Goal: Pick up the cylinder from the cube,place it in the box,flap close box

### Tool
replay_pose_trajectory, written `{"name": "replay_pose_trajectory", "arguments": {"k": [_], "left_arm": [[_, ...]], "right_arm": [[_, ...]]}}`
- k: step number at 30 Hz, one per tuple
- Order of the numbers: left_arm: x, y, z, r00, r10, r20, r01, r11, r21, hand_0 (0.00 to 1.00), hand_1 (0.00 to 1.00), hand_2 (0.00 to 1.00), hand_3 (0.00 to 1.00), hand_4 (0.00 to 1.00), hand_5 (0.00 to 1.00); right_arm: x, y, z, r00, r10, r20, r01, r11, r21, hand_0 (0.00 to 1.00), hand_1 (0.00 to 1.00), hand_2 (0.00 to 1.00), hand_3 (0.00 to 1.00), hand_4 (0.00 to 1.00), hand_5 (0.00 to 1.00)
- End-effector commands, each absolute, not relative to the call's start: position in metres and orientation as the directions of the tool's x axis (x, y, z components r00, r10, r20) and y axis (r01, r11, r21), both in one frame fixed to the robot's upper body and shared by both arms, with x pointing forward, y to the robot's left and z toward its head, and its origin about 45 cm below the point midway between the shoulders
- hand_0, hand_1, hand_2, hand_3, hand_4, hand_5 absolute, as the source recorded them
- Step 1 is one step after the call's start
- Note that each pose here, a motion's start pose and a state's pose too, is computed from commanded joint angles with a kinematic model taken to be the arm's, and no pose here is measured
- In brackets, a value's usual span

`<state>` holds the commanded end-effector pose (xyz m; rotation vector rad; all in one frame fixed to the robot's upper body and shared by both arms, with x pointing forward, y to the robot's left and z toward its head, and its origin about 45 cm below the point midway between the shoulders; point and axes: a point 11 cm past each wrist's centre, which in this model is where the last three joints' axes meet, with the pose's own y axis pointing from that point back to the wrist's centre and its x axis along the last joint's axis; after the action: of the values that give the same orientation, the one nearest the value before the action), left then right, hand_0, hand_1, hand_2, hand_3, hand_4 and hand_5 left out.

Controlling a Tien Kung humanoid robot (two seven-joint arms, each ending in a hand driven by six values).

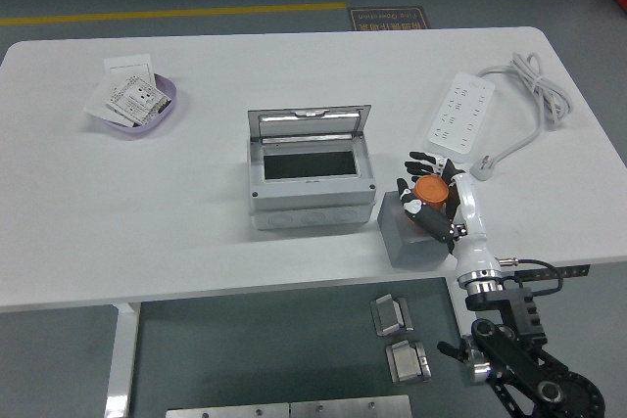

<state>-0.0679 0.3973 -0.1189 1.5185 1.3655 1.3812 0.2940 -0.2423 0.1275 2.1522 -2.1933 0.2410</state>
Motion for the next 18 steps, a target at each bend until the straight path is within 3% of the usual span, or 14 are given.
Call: {"name": "replay_pose_trajectory", "arguments": {"k": [13,14,18], "left_arm": [[-0.0656,0.3972,-0.1192,-0.108,0.957,0.268,0.251,-0.234,0.939,0.644,0.644,0.53,0.653,0.698,0.326],[-0.0653,0.3971,-0.1192,-0.108,0.958,0.268,0.251,-0.234,0.939,0.643,0.644,0.53,0.654,0.699,0.326],[-0.065,0.397,-0.1193,-0.108,0.958,0.267,0.25,-0.234,0.939,0.643,0.644,0.53,0.654,0.699,0.326]], "right_arm": [[0.294,-0.2388,0.1228,-0.002,-0.986,0.164,-0.999,-0.006,-0.048,0.614,0.625,0.561,0.607,0.541,0.002],[0.294,-0.2386,0.1225,-0.001,-0.986,0.165,-0.999,-0.007,-0.046,0.656,0.6,0.531,0.578,0.37,0.002],[0.2938,-0.2386,0.1215,-0.003,-0.987,0.162,-0.999,-0.004,-0.042,0.656,0.6,0.531,0.578,0.37,0.002]]}}
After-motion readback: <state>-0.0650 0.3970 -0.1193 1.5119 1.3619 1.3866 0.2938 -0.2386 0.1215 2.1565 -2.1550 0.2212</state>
